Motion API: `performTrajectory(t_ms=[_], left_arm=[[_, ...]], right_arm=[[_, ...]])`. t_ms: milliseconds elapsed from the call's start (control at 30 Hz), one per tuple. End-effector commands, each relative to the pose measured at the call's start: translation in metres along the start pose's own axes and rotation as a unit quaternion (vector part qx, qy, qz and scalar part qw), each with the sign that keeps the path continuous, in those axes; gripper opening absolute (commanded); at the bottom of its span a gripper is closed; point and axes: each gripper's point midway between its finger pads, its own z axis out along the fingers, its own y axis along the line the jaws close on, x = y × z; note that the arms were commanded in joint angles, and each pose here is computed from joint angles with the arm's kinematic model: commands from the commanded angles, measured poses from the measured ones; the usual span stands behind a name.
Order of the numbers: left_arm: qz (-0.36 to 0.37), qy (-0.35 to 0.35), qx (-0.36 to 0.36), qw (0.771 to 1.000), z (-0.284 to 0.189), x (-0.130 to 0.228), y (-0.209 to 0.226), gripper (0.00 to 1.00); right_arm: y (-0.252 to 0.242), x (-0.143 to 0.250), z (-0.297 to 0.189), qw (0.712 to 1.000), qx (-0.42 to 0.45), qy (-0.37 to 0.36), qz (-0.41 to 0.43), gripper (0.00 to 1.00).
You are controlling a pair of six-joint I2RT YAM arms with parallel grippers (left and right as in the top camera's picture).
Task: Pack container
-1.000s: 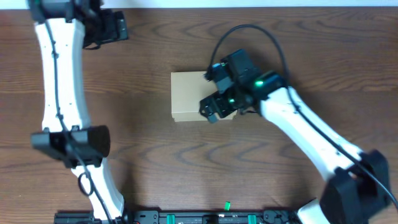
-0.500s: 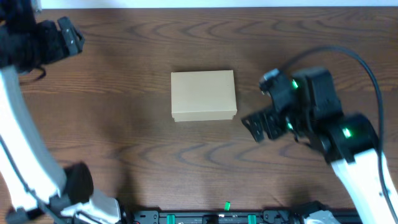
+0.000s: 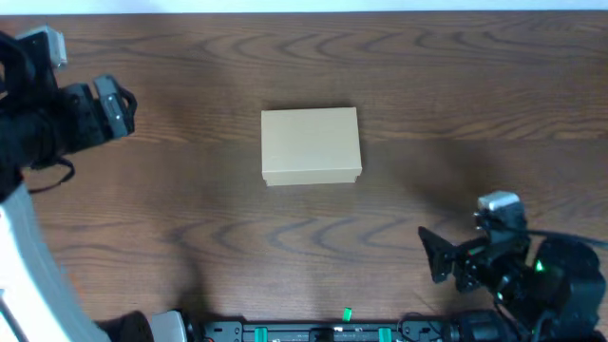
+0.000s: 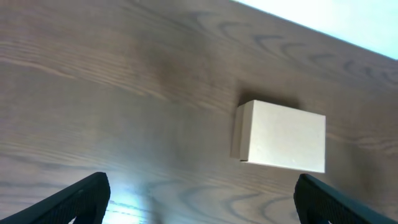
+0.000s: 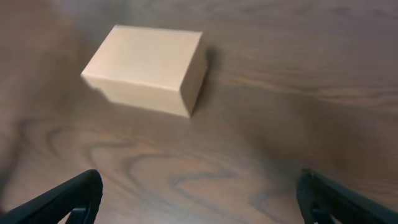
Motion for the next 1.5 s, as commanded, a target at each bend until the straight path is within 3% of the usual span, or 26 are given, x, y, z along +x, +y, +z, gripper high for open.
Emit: performTrajectory(t_ms=[0,267,433,500,900,1467], left_arm=[[0.013,-0.022,0.015,1.000,-0.020,0.007,-0.011,0.96],[-0.085,-0.006,0.017,0.996,-0.024,0.018,-0.012,0.96],[-0.087,0.001,0.014,0.996,-0.023,0.021,-0.011,0.96],[-0.051,0.002,-0.022,0.998,-0.026,0.026,0.001,0.96],[0.064,-0.089,-0.029,0.994,-0.068,0.044,-0.010,0.96],[0.149,-0.194,0.013,0.970,0.026,0.131,0.001,0.96]], right_arm=[[-0.010,-0.001,0.001,0.999,0.027,-0.008,0.029,0.99],[-0.010,0.010,0.001,0.999,0.028,0.014,0.035,0.99],[-0.010,0.013,0.000,0.999,0.028,0.019,0.036,0.99],[-0.010,0.013,0.000,0.999,0.028,0.019,0.036,0.99],[-0.010,0.013,0.000,0.999,0.028,0.019,0.036,0.99],[-0.010,0.013,0.000,0.999,0.028,0.019,0.036,0.99]])
